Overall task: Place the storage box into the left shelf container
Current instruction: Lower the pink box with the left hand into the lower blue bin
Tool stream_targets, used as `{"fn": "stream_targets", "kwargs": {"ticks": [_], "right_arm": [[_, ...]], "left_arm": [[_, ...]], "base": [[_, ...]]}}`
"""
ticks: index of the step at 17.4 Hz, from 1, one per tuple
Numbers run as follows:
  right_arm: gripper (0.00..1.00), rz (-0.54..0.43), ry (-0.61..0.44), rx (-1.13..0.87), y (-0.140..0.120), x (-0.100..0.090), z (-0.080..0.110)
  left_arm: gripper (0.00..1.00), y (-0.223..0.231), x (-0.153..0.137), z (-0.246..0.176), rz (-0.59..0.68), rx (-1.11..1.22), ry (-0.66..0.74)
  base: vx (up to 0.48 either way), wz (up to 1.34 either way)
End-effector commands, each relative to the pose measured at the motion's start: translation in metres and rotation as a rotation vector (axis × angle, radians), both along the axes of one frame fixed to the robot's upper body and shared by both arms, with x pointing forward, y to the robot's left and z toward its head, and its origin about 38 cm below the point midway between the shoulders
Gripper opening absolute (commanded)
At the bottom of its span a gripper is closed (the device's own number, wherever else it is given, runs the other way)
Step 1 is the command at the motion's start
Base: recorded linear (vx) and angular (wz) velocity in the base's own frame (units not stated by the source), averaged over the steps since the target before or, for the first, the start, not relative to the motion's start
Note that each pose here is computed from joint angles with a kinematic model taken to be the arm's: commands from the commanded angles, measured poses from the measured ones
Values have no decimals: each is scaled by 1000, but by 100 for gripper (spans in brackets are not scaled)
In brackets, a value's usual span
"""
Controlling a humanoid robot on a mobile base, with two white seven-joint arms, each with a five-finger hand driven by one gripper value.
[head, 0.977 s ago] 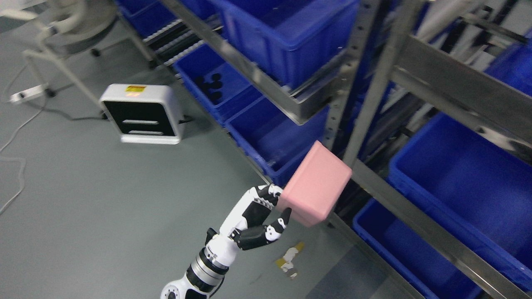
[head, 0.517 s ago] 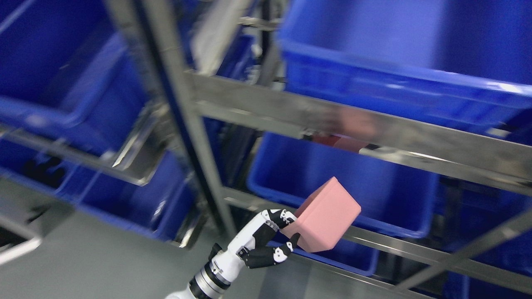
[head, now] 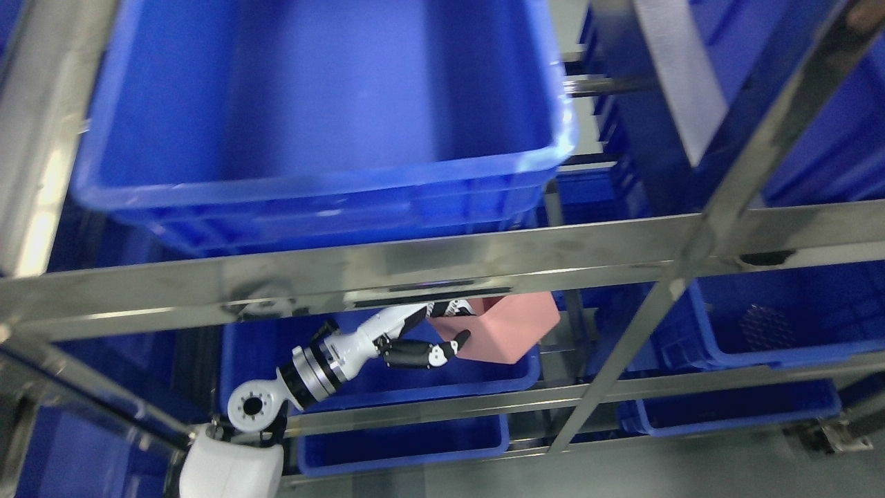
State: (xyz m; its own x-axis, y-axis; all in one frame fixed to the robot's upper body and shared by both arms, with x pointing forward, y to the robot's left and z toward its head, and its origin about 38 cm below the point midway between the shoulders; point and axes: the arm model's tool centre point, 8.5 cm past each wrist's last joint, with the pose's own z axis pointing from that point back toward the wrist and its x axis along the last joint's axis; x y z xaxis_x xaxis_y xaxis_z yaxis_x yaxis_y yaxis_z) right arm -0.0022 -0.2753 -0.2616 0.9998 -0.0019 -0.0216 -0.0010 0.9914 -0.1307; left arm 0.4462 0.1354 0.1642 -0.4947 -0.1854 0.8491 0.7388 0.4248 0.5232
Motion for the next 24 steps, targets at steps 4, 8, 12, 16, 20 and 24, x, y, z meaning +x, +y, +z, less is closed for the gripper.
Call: {"fn": "stream_targets", "kwargs": {"ticks": [4, 8, 12, 16, 20, 24], "right_arm": [[100, -2, -9, -17, -11, 0, 1], [100, -2, -9, -17, -11, 0, 1], [100, -2, -9, -17, -11, 0, 1], [100, -2, -9, -17, -11, 0, 1], [100, -2, -9, -17, -11, 0, 1], [100, -2, -9, -17, -11, 0, 1]], "left_arm": [[4, 78, 67, -23, 169, 551, 1], [4, 84, 61, -21, 131, 557, 11], [4, 84, 58, -2, 108, 450, 1], [19, 81, 50, 4, 69, 410, -12], [67, 70, 46, 6, 58, 385, -31], [95, 46, 25, 9, 56, 88, 69]], "base": [[73, -374], [27, -114], [-5, 17], [-7, 28], [0, 0], [0, 0]]}}
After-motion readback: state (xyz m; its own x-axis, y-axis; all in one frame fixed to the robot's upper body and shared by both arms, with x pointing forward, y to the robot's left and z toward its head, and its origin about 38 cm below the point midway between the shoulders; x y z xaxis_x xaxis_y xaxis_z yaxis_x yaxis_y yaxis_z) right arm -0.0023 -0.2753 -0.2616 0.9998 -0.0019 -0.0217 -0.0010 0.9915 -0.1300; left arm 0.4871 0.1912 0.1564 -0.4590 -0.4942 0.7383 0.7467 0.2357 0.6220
